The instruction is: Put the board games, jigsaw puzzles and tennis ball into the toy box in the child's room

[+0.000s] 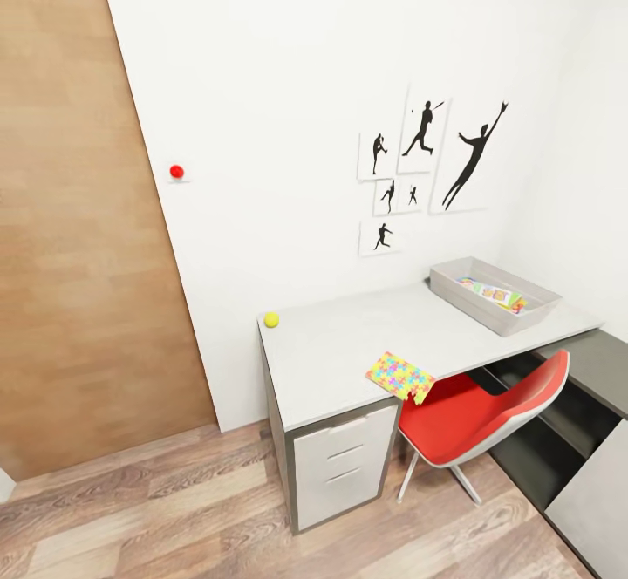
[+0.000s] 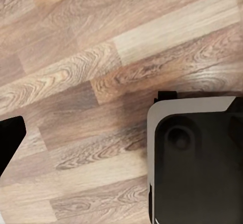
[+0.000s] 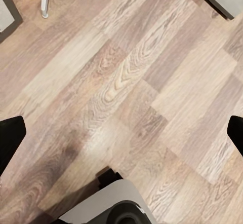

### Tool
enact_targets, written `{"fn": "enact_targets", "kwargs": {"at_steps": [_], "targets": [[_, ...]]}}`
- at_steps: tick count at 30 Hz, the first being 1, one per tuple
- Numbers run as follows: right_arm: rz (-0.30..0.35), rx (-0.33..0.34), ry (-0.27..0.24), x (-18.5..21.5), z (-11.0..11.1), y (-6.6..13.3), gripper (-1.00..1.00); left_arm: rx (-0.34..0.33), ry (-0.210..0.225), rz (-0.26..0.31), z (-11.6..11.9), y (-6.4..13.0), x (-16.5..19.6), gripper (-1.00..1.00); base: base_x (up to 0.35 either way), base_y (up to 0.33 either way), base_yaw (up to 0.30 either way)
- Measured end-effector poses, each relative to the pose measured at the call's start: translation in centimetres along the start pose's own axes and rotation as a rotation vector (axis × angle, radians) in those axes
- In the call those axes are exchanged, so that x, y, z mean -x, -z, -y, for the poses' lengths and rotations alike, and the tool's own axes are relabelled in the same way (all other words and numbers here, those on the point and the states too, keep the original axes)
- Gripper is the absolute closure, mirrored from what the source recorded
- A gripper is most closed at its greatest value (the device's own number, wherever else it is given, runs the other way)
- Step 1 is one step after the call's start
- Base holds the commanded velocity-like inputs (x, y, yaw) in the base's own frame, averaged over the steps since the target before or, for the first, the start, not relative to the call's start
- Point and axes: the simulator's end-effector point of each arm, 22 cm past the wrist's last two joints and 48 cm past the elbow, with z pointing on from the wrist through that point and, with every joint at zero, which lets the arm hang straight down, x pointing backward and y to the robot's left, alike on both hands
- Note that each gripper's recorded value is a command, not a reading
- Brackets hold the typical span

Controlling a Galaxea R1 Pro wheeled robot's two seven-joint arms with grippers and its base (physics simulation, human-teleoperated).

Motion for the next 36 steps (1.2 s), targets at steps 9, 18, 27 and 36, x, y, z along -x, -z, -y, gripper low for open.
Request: {"fn": "enact_targets", "kwargs": {"at_steps": [9, 18, 27, 36], "targets": [[0.032, -0.001, -0.02, 0.7, 0.1, 0.0, -1.0, 0.002, 0.006, -0.001, -0.1, 0.0, 0.0, -1.0, 0.0, 0.0, 0.001], [0.034, -0.001, -0.025, 0.8, 0.0, 0.0, -1.0, 0.003, 0.008, 0.001, -0.1, 0.0, 0.0, -1.0, 0.0, 0.0, 0.0], [0.032, -0.003, -0.029, 0.7, 0.1, 0.0, -1.0, 0.0, 0.021, 0.03, -0.3, -0.2, 1.6, -1.0, 0.0, 0.0, 0.0], [0.036, -0.011, -0.026, 1.0, 0.6, -0.3, -1.0, -0.237, 0.124, 0.0, 1.4, -0.3, 5.4, -1.0, 0.0, 0.0, 0.0]]}}
